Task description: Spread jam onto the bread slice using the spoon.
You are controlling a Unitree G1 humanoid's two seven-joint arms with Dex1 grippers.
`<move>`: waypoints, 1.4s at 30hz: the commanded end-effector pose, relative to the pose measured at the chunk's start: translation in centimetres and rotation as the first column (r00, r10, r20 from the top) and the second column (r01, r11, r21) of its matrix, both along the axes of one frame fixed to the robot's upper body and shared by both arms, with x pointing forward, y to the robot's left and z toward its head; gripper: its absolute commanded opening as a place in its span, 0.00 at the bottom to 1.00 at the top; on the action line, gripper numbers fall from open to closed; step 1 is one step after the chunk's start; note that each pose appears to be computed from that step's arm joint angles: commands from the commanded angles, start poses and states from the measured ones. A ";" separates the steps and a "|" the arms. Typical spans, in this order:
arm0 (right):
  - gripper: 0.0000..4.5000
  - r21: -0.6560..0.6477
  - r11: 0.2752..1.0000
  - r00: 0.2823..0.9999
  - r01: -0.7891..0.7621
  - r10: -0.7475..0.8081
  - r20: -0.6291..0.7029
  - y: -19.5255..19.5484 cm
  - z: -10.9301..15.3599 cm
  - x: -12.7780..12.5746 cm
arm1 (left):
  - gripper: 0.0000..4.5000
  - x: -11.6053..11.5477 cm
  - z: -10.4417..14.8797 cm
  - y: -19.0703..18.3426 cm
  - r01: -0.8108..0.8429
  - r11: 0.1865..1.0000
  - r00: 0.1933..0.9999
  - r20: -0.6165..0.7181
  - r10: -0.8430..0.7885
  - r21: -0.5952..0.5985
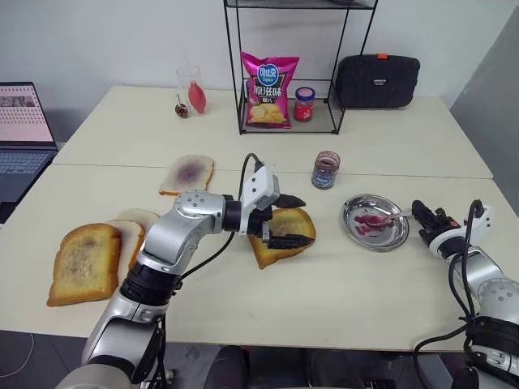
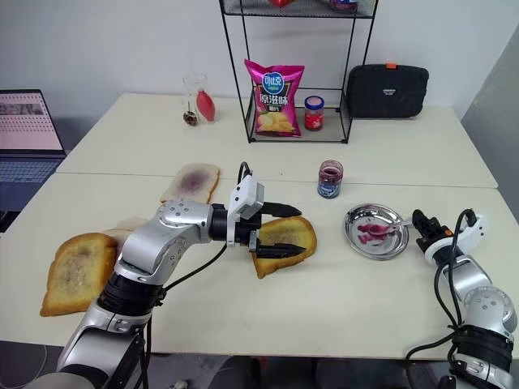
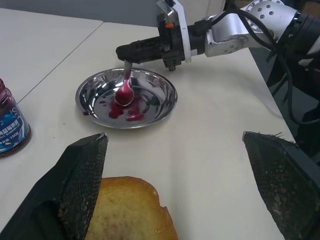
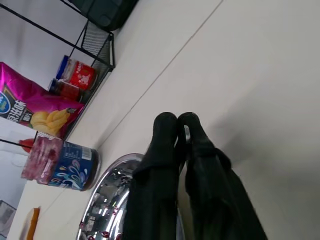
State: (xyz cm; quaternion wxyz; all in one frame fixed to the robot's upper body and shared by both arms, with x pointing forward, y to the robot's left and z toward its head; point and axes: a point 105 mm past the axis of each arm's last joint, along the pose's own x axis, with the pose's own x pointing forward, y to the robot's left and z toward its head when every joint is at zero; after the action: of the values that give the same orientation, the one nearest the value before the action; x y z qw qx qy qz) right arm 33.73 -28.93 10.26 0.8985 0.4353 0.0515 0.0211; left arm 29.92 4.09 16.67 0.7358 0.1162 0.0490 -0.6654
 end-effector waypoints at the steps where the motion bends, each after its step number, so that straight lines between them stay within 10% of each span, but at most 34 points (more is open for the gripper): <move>1: 0.00 -0.017 1.000 0.999 -0.005 0.006 0.035 -0.3 1.2 -0.5 | 1.00 0.1 1.0 0.0 0.011 1.000 0.999 0.038 -0.010 -0.004; 22: 0.00 -0.396 0.917 0.913 -0.039 0.194 0.359 8.9 17.6 0.6 | 1.00 3.1 1.2 1.7 -0.254 0.954 0.967 -0.011 0.256 -0.160; 42: 0.00 -0.680 0.725 0.880 0.105 0.250 0.403 11.9 18.4 7.6 | 1.00 3.4 1.3 3.5 -0.404 0.890 0.905 0.051 0.423 -0.213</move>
State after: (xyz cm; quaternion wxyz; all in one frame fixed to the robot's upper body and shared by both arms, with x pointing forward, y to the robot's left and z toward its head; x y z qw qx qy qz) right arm 41.72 -17.44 25.80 0.9850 0.0646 -0.0926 0.1305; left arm 33.61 7.38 16.48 0.8691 0.0522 -0.0001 -0.4919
